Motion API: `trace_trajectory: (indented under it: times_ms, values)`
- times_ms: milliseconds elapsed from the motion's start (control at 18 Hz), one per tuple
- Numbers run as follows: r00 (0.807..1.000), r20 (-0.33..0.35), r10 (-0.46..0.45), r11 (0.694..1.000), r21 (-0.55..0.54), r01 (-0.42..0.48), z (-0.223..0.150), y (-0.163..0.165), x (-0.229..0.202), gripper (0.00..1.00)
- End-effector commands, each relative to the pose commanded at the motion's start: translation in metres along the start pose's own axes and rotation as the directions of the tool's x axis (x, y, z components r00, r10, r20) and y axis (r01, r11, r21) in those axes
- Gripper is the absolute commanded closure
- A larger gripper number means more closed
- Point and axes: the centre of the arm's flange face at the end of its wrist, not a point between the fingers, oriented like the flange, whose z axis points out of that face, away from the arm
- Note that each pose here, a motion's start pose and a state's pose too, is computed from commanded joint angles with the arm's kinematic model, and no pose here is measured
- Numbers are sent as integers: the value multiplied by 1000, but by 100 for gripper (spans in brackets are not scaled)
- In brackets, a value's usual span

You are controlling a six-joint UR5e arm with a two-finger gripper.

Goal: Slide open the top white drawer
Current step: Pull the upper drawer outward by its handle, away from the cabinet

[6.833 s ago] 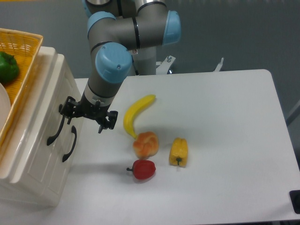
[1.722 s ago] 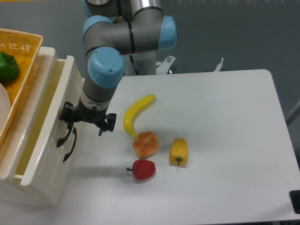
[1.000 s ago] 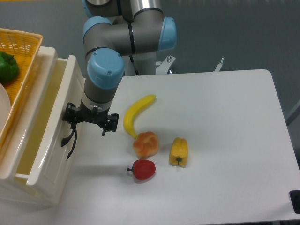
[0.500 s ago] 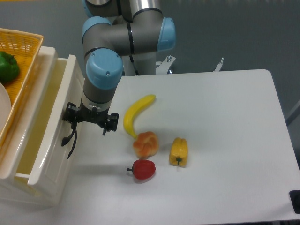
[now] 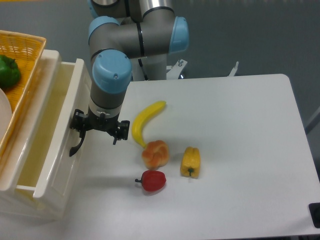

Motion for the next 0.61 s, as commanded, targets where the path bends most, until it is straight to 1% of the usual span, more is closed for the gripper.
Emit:
trace_trajectory:
  times_ms: [167,278,611]
  values:
    - [1000,4,11,1000,-1,-11,0,0,0,0]
    - [1000,7,-2,1000,4,2,-2,0,-10,0]
    - [1000,11,-12,1000,15,12,-9,-2,-17,0]
